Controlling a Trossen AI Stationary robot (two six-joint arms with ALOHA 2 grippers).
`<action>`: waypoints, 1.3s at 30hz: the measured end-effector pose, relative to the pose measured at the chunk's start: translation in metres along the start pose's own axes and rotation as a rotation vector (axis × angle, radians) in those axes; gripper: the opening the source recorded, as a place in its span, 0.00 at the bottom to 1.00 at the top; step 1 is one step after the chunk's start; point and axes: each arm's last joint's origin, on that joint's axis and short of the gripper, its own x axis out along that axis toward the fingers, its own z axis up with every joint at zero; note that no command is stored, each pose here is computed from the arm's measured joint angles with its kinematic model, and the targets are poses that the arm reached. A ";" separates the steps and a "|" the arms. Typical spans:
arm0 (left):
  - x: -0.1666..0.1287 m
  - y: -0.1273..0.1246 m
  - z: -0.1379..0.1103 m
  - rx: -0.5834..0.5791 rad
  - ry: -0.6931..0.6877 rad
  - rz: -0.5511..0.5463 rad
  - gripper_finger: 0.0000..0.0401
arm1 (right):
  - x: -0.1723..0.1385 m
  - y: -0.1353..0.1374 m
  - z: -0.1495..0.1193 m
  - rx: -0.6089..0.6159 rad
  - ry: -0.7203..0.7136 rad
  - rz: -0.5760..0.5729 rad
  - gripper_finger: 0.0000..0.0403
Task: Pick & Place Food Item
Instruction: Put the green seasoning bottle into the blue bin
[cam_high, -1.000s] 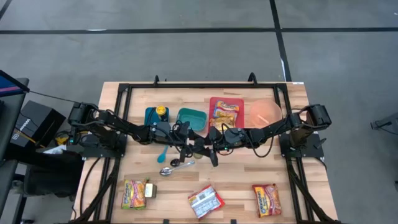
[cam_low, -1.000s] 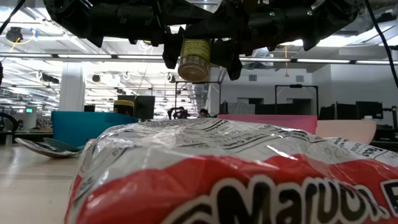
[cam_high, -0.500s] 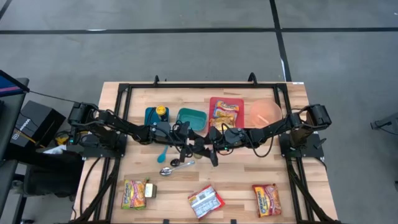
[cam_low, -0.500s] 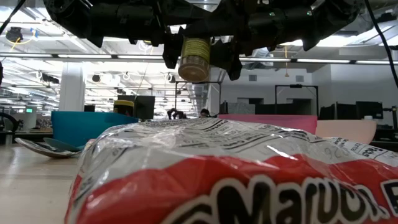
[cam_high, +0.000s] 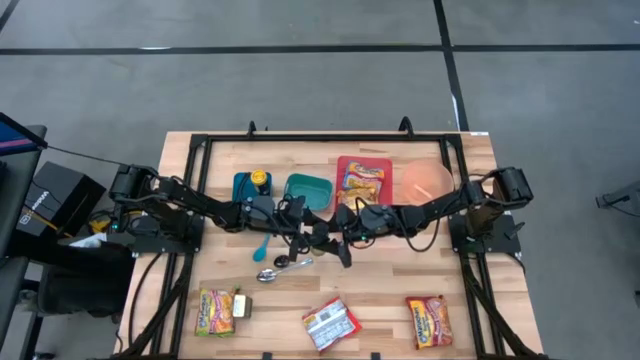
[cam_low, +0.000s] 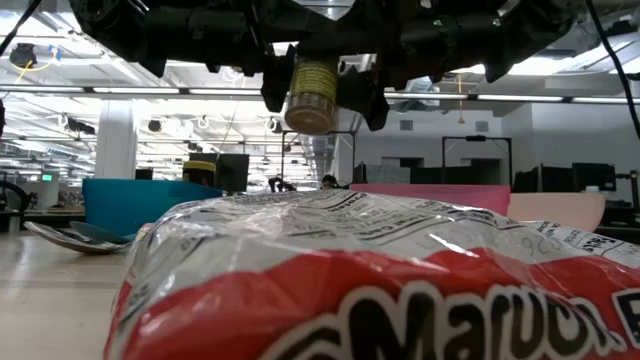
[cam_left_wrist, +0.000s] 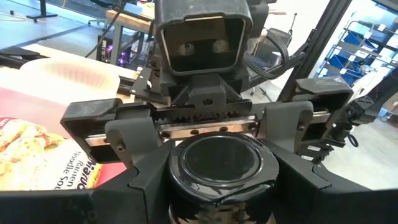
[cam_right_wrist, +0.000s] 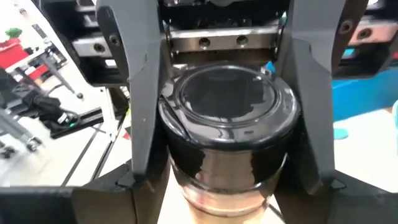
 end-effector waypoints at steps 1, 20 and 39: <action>0.000 0.000 0.000 -0.001 0.002 0.000 0.49 | 0.000 -0.001 0.000 0.001 0.014 0.005 0.61; 0.000 0.007 -0.001 -0.005 0.021 0.035 0.49 | -0.002 -0.013 -0.012 -0.027 0.174 -0.025 0.61; 0.000 0.008 -0.001 -0.013 0.024 0.036 0.49 | -0.038 0.006 -0.006 -0.087 0.359 -0.090 0.61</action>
